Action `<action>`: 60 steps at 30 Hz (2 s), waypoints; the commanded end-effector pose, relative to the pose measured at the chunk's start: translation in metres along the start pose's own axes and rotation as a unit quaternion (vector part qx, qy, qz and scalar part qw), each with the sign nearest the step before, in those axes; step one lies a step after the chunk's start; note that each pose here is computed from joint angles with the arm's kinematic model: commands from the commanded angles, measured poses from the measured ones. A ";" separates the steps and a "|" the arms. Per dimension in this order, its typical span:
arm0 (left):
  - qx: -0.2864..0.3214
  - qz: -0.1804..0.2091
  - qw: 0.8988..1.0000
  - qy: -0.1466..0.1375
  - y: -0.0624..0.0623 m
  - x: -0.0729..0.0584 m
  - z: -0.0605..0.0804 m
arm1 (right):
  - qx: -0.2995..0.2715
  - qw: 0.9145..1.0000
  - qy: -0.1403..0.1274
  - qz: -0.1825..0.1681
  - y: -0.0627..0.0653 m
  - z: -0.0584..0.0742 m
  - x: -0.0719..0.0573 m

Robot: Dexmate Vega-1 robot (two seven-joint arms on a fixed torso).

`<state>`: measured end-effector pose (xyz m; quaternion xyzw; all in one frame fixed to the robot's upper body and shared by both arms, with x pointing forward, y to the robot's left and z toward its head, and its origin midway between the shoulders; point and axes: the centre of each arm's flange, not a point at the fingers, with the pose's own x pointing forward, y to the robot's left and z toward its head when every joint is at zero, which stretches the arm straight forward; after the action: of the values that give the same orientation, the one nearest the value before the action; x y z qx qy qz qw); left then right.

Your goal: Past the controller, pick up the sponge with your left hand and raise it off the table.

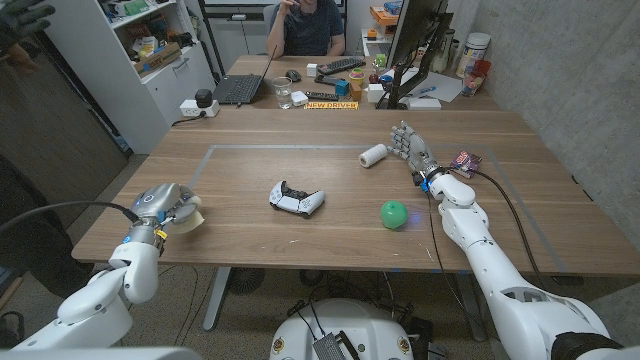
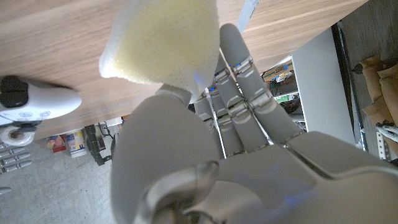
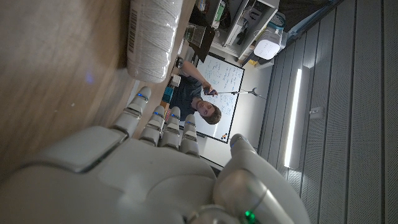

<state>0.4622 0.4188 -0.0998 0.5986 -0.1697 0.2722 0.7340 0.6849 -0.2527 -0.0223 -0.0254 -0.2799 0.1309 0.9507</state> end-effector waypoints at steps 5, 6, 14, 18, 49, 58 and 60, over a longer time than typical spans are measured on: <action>-0.072 0.030 0.997 -0.014 0.021 0.001 0.004 | 0.003 1.000 0.000 0.001 -0.003 -0.002 0.003; -0.071 0.030 0.997 -0.013 0.023 0.001 0.005 | 0.003 1.000 0.000 0.003 -0.003 -0.002 0.003; -0.096 0.051 0.994 -0.023 0.041 -0.001 0.012 | 0.005 1.000 -0.004 0.003 -0.004 0.000 -0.001; -0.104 0.064 0.992 -0.030 0.050 -0.003 0.016 | 0.007 1.000 -0.004 0.003 -0.006 0.000 -0.003; -0.224 0.105 0.966 -0.069 0.103 -0.008 0.035 | 0.014 1.000 -0.012 0.001 -0.011 -0.001 -0.013; -0.260 0.119 0.956 -0.072 0.113 -0.006 0.038 | 0.019 1.000 -0.011 0.003 -0.011 -0.004 -0.012; -0.281 0.119 0.949 -0.074 0.114 -0.005 0.037 | 0.020 1.000 -0.012 0.002 -0.011 -0.005 -0.012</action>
<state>0.3983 0.3975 -0.0149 0.4056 -0.3396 0.2605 0.8077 0.6784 -0.2660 -0.0297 -0.0103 -0.2880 0.1376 0.9476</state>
